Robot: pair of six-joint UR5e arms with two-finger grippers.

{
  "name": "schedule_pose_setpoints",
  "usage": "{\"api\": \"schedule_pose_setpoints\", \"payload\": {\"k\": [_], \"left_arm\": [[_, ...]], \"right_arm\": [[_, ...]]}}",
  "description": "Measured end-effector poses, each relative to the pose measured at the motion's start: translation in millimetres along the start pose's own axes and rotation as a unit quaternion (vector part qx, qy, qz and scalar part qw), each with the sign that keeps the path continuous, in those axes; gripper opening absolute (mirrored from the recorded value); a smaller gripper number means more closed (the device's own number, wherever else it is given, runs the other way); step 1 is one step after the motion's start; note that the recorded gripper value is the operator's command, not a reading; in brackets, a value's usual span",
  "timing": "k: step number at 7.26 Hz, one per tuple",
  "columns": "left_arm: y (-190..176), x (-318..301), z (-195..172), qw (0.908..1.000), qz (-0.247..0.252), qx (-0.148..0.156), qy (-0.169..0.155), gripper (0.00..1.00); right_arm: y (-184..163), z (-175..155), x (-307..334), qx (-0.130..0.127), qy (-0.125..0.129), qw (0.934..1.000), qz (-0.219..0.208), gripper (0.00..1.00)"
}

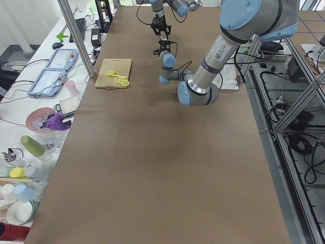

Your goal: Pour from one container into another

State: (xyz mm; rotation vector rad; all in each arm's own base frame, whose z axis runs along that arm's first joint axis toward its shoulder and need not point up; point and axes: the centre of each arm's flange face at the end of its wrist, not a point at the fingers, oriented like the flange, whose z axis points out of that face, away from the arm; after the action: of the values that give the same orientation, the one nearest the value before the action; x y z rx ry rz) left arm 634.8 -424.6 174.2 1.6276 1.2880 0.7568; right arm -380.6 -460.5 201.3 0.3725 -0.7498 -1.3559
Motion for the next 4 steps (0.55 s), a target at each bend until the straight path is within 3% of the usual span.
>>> {"api": "schedule_pose_setpoints", "payload": {"k": [4], "left_arm": [[-0.4, 0.0, 0.2, 1.0000, 0.000, 0.000, 0.000, 0.00]], "right_arm": [[-1.7, -0.5, 3.4, -0.013, 0.008, 0.9999, 0.000, 0.00]]}}
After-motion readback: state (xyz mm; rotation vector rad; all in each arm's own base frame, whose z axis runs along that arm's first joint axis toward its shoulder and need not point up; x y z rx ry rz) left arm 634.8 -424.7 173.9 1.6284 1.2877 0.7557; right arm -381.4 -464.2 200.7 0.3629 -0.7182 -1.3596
